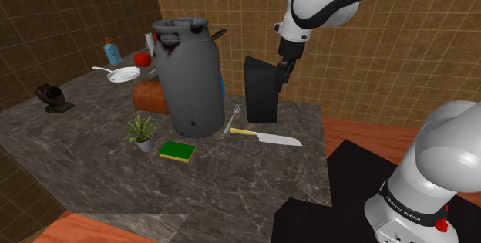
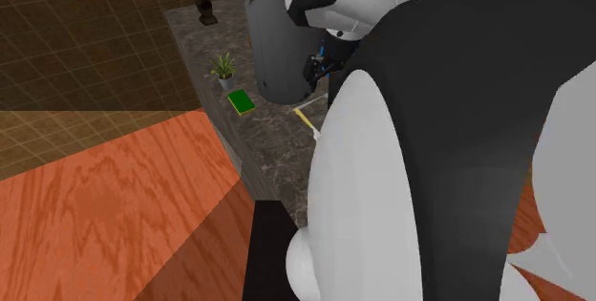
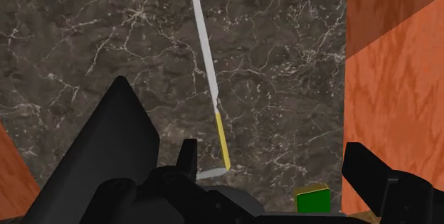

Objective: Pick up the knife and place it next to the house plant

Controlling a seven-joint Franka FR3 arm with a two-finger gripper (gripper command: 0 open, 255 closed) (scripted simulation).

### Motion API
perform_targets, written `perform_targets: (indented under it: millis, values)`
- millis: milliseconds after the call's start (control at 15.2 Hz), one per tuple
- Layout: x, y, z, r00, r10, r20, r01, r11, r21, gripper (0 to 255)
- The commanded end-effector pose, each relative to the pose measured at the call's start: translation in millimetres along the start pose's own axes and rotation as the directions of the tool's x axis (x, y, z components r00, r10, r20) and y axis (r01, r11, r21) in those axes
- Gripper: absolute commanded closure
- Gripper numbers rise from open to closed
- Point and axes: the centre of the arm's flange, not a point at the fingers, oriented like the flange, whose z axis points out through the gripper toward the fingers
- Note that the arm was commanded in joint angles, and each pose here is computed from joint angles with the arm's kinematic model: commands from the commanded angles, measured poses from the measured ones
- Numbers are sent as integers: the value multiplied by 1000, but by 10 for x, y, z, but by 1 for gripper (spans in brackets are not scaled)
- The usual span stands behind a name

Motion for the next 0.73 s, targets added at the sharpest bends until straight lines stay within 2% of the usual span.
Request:
perform_targets:
  millis: [0,660]
  values:
    - [44,71,296,1000,-21,17,21,1000,9,0]
    - [393,371,1587,987,-125,97,119,991,63,0]
